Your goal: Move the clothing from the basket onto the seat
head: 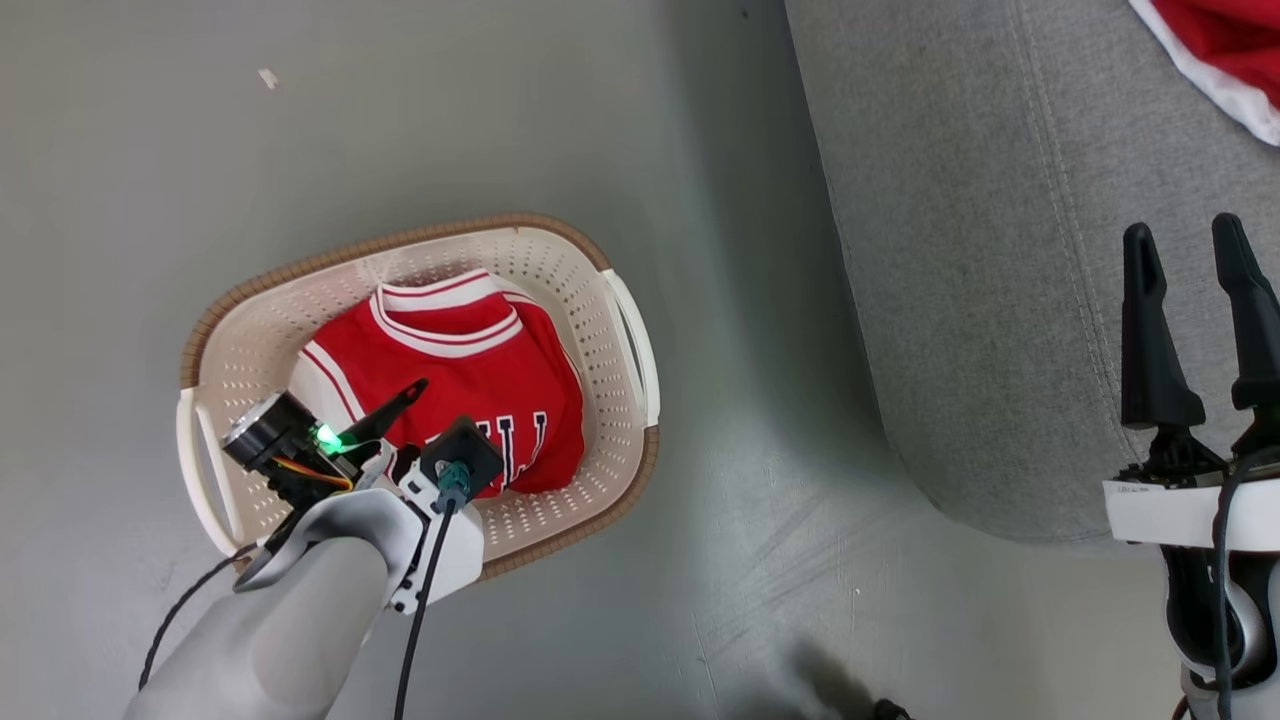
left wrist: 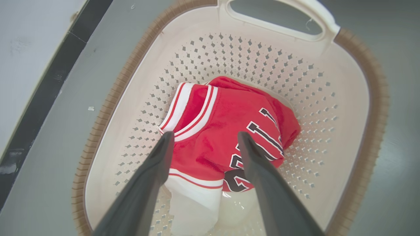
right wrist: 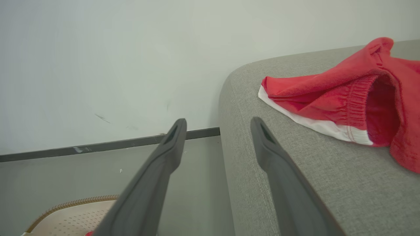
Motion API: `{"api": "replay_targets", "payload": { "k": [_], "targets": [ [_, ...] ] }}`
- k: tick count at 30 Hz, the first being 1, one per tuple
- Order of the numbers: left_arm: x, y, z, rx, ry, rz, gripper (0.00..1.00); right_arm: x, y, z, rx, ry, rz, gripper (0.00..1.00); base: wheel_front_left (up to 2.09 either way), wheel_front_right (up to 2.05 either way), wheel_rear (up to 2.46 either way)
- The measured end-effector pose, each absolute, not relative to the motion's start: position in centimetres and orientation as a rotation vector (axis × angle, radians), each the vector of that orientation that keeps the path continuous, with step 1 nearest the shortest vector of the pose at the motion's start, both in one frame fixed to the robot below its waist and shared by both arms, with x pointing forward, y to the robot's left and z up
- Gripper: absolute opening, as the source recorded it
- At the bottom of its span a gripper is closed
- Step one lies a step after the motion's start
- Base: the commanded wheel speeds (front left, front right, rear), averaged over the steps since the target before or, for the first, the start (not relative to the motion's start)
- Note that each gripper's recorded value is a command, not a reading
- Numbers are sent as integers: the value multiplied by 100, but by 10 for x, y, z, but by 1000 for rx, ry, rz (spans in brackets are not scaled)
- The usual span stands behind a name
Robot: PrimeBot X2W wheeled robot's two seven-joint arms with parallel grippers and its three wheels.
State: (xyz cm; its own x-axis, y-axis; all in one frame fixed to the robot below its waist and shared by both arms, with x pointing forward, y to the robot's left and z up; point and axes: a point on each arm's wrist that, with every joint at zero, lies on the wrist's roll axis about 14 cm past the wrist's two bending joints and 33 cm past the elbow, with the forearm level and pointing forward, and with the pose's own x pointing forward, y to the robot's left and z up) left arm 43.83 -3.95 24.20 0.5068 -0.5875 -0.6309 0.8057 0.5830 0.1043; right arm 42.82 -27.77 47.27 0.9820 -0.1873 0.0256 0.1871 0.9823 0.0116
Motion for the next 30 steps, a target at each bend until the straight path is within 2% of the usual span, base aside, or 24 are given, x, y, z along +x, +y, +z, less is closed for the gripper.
{"api": "replay_targets", "payload": {
  "k": [16, 30],
  "targets": [
    [443, -47, 179, 471, 677, -924, 100, 453, -279, 436, 3, 33, -181, 100, 0, 0, 0],
    [458, -27, 132, 543, 744, -847, 100, 475, -276, 416, 3, 44, -158, 100, 0, 0, 0]
  ]
}}
